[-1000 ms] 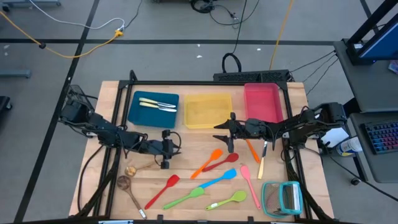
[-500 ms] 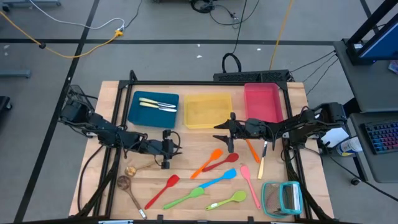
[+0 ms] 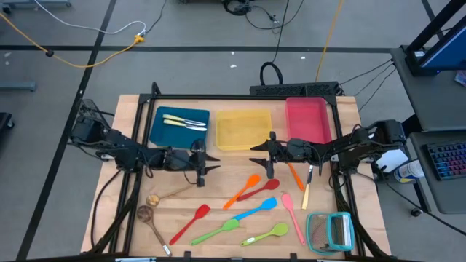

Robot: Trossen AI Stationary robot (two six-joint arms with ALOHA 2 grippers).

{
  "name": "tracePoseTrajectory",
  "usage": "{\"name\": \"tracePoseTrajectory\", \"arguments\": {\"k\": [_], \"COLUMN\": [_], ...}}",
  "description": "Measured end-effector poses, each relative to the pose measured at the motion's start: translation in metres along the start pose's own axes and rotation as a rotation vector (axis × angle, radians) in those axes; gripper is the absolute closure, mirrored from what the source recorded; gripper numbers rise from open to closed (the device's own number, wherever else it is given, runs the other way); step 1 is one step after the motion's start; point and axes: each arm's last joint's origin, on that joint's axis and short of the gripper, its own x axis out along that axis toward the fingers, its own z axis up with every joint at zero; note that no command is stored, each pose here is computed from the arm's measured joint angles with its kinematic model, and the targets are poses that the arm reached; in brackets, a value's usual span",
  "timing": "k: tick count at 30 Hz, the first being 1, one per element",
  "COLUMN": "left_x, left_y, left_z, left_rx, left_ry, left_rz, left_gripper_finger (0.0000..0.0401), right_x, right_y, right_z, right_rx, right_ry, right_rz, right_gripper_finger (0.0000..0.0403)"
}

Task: Pick & Place Kitchen Items
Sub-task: Put the yellow knife into the blue bin

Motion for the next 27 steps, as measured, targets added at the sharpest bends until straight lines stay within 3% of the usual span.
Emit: {"name": "tracePoseTrajectory", "arguments": {"k": [6,10,14,19,23,27], "left_x": [0.002,0.003,0.004,0.005,0.006,0.006], "left_y": [0.012,0.017,0.022,0.028,0.033,0.035], "left_z": [-0.002,-0.003,-0.003,-0.004,-0.005,-0.006], "left_rx": [0.013,0.013,0.045,0.058,0.052,0.045], "left_ry": [0.01,0.015,0.019,0.02,0.025,0.028], "left_rz": [0.043,0.061,0.064,0.065,0.082,0.091], "left_gripper_finger": [0.0295,0.0295,0.0295,0.0295,0.0295,0.0295], "right_x": [0.0,-0.001,0.0,0.012,0.022,0.025], "right_y": [-0.002,-0.003,0.006,0.026,0.047,0.063], "right_z": [0.005,0.012,0.014,0.047,0.078,0.096], "right_rx": [0.036,0.185,0.204,0.207,0.201,0.31], "right_ry": [-0.058,-0.133,-0.135,-0.175,-0.027,0.231], "right_rz": [-0.071,-0.06,-0.027,0.038,0.048,0.0], "right_gripper_finger": [0.0206,0.0206,0.0206,0.0206,0.0206,0.0206]}}
